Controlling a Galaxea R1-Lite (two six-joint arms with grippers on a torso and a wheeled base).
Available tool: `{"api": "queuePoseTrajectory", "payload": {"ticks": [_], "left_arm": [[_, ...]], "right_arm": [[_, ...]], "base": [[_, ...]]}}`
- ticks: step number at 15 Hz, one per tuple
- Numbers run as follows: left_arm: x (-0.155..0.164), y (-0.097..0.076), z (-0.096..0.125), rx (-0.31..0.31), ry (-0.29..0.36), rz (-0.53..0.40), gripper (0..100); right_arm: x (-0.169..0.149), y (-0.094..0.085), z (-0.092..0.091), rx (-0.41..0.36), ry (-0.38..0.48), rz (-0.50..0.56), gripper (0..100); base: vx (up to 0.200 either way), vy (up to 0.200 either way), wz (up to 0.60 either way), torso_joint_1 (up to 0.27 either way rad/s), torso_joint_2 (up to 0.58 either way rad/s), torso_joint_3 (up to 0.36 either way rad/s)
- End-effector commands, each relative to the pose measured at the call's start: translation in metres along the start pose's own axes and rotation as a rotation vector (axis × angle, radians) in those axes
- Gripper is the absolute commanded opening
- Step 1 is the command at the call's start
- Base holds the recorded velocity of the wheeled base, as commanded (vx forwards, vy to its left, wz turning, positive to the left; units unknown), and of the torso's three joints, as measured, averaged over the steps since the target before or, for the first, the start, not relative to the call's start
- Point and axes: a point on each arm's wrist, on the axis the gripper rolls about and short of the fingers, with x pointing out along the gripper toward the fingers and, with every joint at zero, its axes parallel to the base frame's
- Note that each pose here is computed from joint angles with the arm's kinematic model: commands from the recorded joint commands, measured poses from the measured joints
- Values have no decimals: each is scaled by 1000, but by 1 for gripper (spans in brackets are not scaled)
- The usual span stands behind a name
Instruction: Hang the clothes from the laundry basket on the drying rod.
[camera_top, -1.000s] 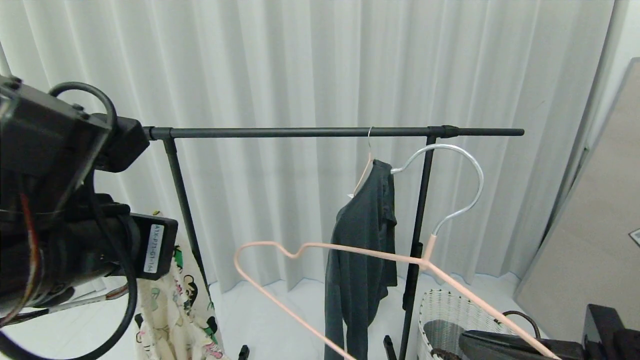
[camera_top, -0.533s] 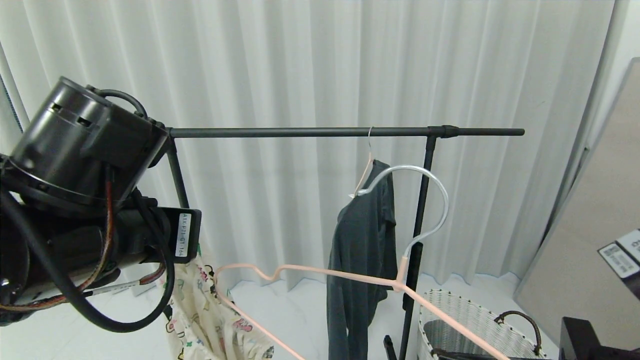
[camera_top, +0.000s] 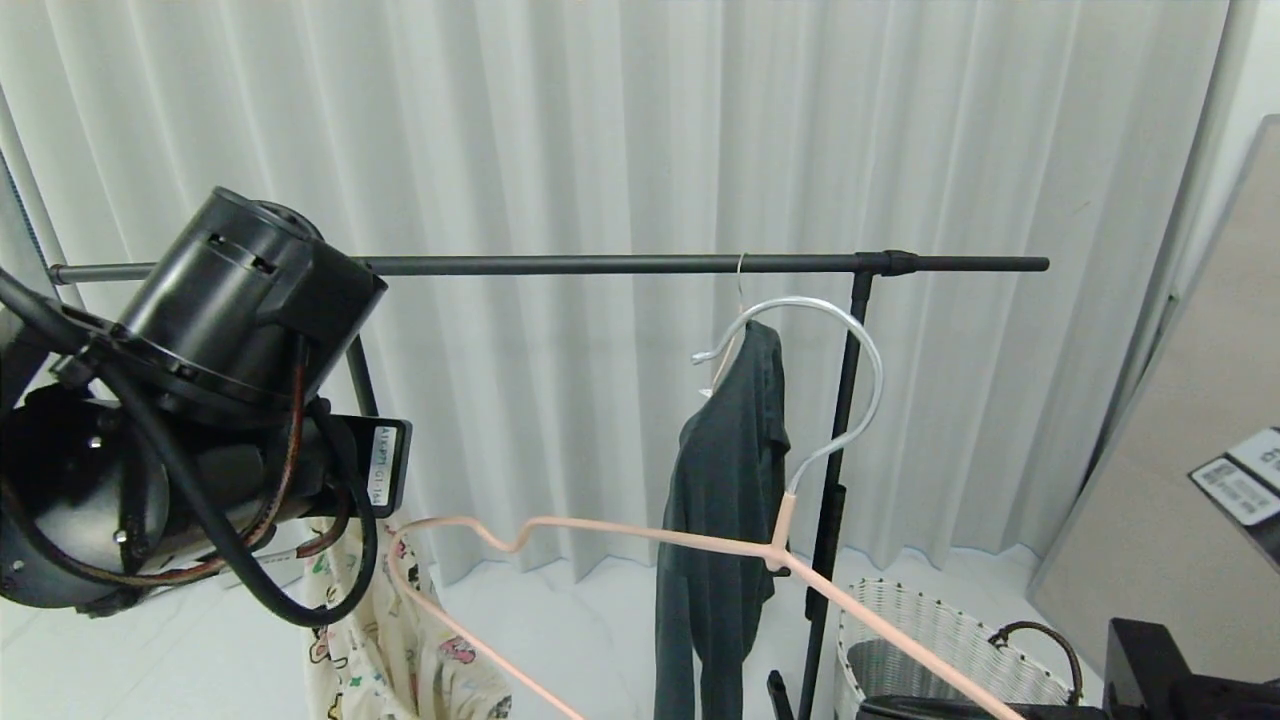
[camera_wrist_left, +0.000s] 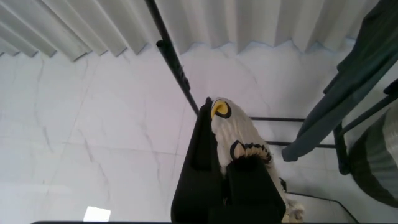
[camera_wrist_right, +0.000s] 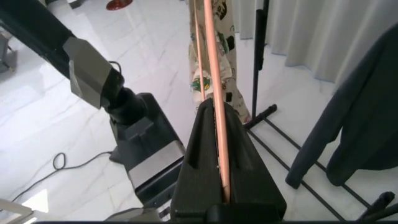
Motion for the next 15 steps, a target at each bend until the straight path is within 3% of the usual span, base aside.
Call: {"api": "queuePoseTrajectory", "payload": {"ticks": [1,10,15], "left_arm": [[-1,-3,-1,10,1,-8,0],[-15,-7,5,6,-49,-49,0],[3,7,11,-43,-27,61,0]], "right_arm": [[4,-2,0,-1,5,-14,0],[52,-10,7,25,-69,-48,0],[33,-6,15,24,-96,-2,0]], "base": [[0,0,0,0,0,0],[0,0,0,0,0,0],[0,0,0,0,0,0]]}}
